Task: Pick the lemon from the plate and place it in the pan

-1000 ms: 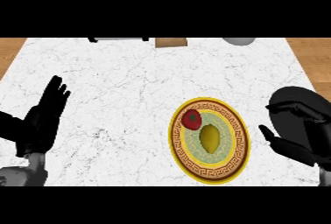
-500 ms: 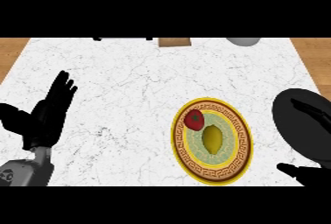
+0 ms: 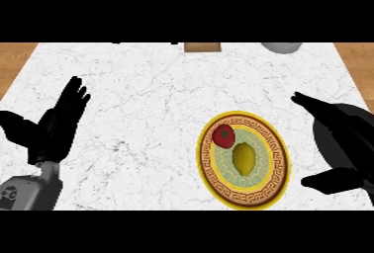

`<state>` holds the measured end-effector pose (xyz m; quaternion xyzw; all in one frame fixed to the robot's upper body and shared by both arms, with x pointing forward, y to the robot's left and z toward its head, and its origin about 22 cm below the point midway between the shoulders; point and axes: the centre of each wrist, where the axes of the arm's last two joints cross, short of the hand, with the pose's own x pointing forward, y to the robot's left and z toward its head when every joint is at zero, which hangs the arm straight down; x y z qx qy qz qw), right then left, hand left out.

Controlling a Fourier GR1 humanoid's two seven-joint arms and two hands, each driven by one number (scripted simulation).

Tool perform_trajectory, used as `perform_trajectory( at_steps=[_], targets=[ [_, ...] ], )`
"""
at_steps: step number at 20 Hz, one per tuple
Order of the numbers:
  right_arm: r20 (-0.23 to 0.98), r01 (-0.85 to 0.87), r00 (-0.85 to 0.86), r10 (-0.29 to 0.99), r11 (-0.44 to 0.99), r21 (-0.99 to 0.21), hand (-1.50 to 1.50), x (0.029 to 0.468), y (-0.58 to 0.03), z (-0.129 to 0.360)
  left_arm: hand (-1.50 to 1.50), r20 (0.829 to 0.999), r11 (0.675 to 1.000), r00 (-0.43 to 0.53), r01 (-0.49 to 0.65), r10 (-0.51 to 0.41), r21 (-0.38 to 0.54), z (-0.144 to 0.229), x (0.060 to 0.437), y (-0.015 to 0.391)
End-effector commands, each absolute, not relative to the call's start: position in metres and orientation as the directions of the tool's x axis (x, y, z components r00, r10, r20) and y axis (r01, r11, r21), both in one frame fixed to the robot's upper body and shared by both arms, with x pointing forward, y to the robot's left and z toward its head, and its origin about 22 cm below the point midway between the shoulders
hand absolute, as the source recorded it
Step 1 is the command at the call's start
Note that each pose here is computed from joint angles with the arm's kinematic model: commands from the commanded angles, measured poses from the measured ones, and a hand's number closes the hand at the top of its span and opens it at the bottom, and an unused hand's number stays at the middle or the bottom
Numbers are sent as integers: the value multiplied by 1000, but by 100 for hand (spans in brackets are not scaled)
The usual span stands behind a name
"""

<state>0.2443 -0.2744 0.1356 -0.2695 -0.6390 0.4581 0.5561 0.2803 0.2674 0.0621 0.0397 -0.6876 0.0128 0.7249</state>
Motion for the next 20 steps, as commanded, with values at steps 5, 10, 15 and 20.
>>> perform_trajectory(
  at_steps=[5,10,15,20],
  targets=[
    [268,-508,-193,944,138,-850,-150,255,-233,121,0,999,997,44,-69,-28,31,64,284,256],
    [212,-540,-212,954,67,-839,-150,259,-198,138,0,997,996,61,-80,-38,42,57,278,274],
    [116,-518,-235,965,-23,-855,-150,245,-187,143,0,998,993,44,-107,-36,40,71,285,272],
    [1,-471,-227,974,-109,-875,-150,248,-178,125,0,998,995,50,-100,-24,29,61,290,268]
  ],
)
